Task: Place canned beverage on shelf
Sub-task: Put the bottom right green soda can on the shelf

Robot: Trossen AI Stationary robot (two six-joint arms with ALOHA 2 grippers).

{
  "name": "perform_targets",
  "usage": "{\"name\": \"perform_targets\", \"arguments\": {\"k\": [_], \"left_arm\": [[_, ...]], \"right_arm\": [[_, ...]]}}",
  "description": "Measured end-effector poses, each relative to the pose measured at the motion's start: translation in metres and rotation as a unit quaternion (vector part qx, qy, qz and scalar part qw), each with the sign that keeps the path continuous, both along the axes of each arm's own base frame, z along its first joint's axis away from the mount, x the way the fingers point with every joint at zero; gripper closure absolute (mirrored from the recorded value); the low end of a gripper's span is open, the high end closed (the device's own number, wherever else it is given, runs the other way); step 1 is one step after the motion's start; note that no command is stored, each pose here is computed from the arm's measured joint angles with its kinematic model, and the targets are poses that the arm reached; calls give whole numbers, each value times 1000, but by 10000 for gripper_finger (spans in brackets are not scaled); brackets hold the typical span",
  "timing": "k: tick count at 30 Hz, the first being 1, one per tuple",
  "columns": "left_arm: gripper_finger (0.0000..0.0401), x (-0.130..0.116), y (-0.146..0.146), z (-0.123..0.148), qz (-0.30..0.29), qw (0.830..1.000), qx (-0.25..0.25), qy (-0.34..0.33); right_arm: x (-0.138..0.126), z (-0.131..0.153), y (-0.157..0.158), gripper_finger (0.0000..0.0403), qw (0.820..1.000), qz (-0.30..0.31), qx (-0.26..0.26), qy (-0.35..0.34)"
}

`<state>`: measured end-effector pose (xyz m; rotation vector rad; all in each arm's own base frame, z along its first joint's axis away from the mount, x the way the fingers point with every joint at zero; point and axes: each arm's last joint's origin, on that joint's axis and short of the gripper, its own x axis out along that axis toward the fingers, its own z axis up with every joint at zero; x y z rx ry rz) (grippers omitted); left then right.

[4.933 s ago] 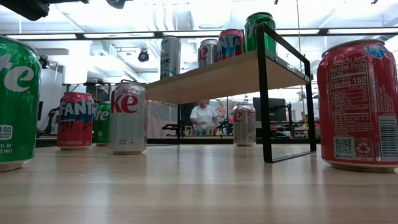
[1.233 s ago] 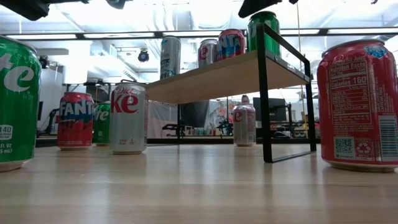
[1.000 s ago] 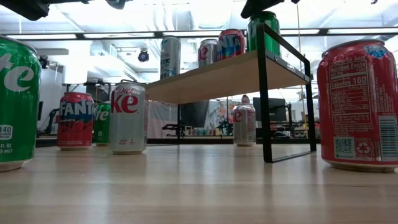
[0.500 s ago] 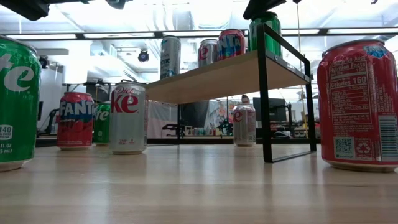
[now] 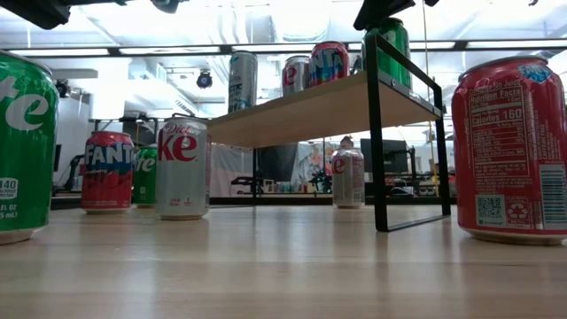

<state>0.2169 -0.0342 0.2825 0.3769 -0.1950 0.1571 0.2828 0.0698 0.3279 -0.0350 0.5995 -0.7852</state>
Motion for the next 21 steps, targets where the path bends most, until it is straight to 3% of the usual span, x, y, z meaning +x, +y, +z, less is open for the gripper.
{"name": "perform_targets", "arguments": {"k": [21], "left_arm": [[401, 0, 0, 0, 0, 1000, 0, 2]], "right_arm": [[-7, 1, 18, 390, 999, 30, 9, -8]]}}
